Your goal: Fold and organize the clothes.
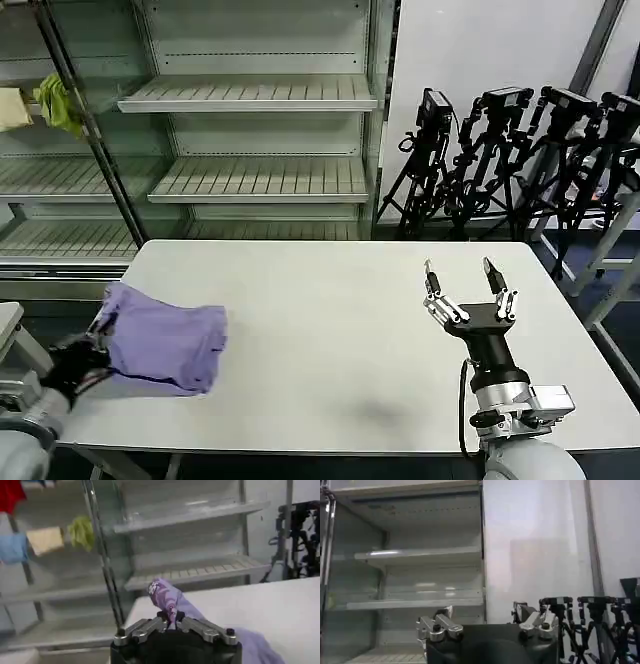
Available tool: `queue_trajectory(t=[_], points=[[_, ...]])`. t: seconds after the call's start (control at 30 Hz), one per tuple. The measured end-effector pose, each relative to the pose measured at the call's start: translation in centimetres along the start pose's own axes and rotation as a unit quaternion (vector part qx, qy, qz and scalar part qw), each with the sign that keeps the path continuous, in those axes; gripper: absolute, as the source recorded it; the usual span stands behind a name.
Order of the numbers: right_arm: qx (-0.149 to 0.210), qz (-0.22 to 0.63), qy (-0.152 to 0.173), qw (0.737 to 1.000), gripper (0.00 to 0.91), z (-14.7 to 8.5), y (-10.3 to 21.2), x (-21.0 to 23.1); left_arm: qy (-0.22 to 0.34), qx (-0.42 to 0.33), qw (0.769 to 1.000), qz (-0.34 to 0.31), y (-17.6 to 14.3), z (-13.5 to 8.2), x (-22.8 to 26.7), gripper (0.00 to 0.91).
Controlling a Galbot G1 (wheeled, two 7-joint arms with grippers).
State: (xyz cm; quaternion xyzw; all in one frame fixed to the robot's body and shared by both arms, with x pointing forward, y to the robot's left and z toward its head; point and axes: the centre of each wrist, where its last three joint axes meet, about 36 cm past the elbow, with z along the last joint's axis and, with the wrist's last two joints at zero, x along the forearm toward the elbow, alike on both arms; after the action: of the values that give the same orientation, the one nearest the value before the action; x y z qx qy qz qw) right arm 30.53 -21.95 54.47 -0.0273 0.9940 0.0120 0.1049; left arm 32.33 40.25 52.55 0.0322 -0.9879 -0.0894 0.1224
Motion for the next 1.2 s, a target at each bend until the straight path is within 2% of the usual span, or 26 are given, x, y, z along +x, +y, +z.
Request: queue_trajectory(t=[0.17,0.33,0.47,0.63,0.97,1.2], points=[[0.001,0.007,-0.002,1.0,0.907,-0.1,-0.3,0.1,-0.022,-0.039,0.999,-0.01,1.2,-2.4,0.2,0.01],[0.002,0.014,-0.004,1.0,0.907,-0.2,-0.5,0.3,-0.041,-0.072,0.997,-0.013,1.0,-4.1,0.5,0.01],[0.005,0.02,-0.004,1.0,0.907,-0.2,-0.6,0.6,-0.045,-0.086,0.995,0.0,-0.2,-4.1,0.3,0.01],[0.01,0.029,0.0,1.0,0.907,-0.1,-0.9,1.2,-0.029,-0.085,0.995,0.035,-3.4,-1.9,-0.8,0.01],[0.023,0.046,0.011,0.999,0.907,-0.2,-1.1,2.6,0.028,-0.049,0.991,0.118,-13.1,5.9,-4.8,0.01],[0.03,0.054,0.022,0.998,0.907,0.1,-1.3,3.2,0.038,-0.03,0.985,0.166,-19.6,8.0,-6.7,0.01]])
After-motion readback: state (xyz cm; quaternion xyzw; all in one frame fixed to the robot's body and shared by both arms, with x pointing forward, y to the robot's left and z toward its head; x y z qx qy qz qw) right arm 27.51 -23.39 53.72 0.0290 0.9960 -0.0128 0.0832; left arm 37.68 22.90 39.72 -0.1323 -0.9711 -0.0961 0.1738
